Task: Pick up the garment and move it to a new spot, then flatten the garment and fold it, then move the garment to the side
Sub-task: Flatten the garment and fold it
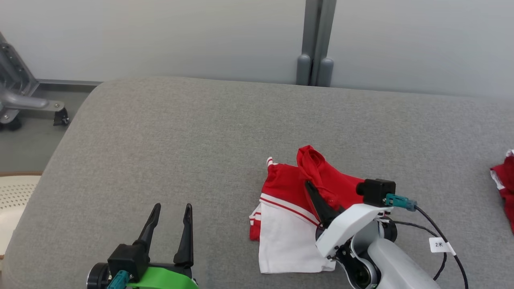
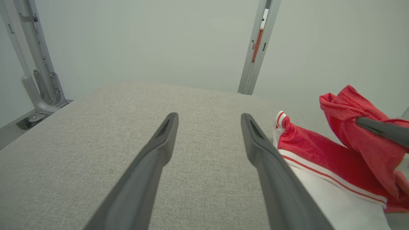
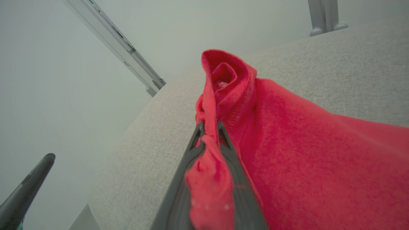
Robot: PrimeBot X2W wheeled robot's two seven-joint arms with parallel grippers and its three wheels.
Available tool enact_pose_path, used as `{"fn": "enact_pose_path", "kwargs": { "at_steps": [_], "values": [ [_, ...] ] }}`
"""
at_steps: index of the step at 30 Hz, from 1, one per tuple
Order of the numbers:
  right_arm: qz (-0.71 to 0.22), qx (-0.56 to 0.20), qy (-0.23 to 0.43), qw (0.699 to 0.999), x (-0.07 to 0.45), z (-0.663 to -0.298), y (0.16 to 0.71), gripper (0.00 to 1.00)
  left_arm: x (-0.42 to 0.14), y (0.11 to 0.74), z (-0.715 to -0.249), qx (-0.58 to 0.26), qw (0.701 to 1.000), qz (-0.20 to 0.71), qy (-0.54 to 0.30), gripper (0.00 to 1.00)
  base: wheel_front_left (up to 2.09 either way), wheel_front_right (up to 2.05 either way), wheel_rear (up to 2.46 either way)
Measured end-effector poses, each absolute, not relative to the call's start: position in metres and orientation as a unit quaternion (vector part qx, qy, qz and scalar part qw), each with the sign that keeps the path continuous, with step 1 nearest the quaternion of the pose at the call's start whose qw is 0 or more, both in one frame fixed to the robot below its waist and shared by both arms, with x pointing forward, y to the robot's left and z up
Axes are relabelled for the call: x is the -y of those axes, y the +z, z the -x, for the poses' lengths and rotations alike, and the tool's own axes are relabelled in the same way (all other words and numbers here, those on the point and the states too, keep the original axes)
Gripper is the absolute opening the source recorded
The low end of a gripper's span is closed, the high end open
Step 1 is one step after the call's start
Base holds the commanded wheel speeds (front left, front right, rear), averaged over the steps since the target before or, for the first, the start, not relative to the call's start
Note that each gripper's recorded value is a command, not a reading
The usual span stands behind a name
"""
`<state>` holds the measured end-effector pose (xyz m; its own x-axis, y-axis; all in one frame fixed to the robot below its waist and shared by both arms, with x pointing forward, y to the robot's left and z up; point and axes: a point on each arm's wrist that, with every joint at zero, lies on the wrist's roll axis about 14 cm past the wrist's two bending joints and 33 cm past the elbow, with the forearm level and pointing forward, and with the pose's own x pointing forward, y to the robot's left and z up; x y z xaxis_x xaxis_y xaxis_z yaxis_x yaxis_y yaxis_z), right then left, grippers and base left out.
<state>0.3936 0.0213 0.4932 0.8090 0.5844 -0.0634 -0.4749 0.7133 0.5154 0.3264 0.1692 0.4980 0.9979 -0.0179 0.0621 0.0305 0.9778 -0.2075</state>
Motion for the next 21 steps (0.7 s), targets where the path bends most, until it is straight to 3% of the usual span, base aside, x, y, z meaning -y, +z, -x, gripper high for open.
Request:
{"fn": "enact_pose_path", "kwargs": {
  "at_steps": [16, 17, 18, 21],
  "values": [
    [-0.227, -0.203, 0.349, 0.886, -0.091, -0.385, 0.44, 0.0, -0.218, 0.478, -0.29, 0.007, 0.99, 0.11, 0.083, 1.0, 0.0, 0.0, 0.0],
    [-0.228, -0.205, 0.352, 0.884, -0.093, -0.383, 0.439, 0.62, -0.219, 0.478, -0.289, 0.006, 0.99, 0.11, 0.086, 1.0, 0.0, 0.0, 0.0],
    [-0.232, -0.208, 0.357, 0.881, -0.097, -0.382, 0.439, 1.0, -0.22, 0.477, -0.289, 0.005, 0.99, 0.11, 0.089, 1.0, 0.0, 0.0, 0.0],
    [-0.229, -0.221, 0.384, 0.867, -0.111, -0.368, 0.438, 1.0, -0.222, 0.476, -0.289, 0.002, 0.989, 0.11, 0.093, 1.0, 0.0, 0.0, 0.0]
  ]
}}
